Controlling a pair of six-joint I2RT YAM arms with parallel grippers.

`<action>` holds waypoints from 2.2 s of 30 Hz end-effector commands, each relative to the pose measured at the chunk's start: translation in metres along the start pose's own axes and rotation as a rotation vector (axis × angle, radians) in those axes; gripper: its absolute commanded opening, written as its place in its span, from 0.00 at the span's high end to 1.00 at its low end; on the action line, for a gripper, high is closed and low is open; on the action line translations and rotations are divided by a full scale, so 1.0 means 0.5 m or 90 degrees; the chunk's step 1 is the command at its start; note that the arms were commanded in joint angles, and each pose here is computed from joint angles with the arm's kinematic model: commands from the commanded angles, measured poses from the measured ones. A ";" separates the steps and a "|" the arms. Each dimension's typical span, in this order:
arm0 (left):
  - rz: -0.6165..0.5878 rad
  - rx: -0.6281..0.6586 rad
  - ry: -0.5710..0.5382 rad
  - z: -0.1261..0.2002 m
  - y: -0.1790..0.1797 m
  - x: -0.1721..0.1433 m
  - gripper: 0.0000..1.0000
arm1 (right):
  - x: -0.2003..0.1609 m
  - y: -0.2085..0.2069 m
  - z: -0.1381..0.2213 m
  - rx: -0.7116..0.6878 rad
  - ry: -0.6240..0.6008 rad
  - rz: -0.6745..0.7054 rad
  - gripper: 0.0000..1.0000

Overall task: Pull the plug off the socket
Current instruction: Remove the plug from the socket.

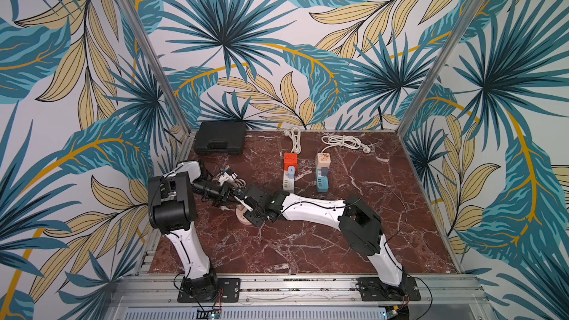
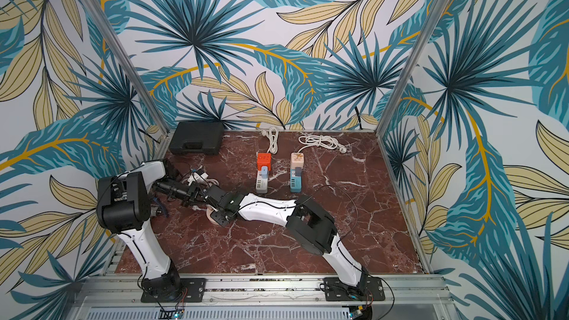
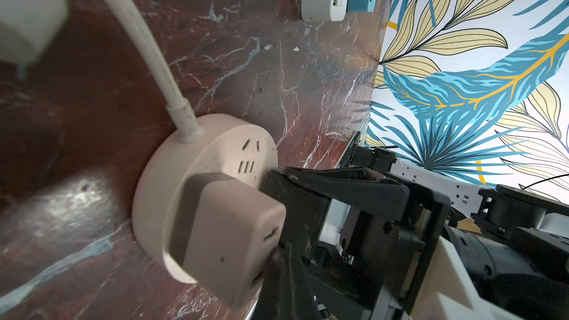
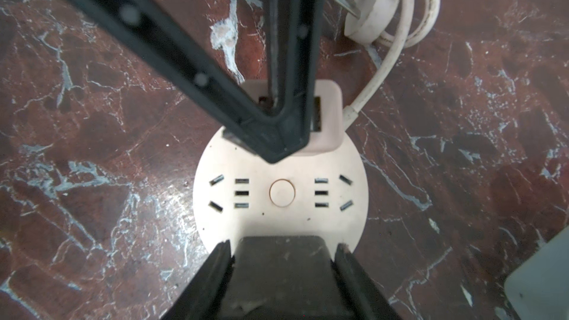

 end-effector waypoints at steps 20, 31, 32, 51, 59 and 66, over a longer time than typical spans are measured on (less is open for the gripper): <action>-0.020 0.099 0.025 -0.025 0.104 -0.006 1.00 | 0.024 -0.010 0.017 0.065 0.009 -0.080 0.77; -0.021 0.110 0.030 -0.029 0.114 -0.010 1.00 | 0.002 -0.013 0.000 -0.072 0.016 -0.011 0.77; -0.021 0.113 0.031 -0.029 0.116 -0.011 1.00 | 0.004 -0.012 0.001 -0.066 0.012 -0.015 0.78; -0.021 0.124 0.039 -0.030 0.124 -0.016 1.00 | 0.025 -0.036 0.020 0.036 0.017 -0.132 0.78; -0.021 0.126 0.042 -0.033 0.128 -0.018 1.00 | 0.017 -0.029 0.016 -0.107 0.012 -0.029 0.78; -0.020 0.130 0.044 -0.034 0.132 -0.019 1.00 | 0.026 -0.022 0.019 -0.077 0.001 -0.049 0.78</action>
Point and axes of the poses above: each gripper's point midway between its finger pads, its own z axis back along the fingers, its own y axis along the line the jaws close on, x = y × z, the point moved 2 cm from there along z, back along the fingers, and after that the axes turned 4 degrees about z, right-handed, at the moved point
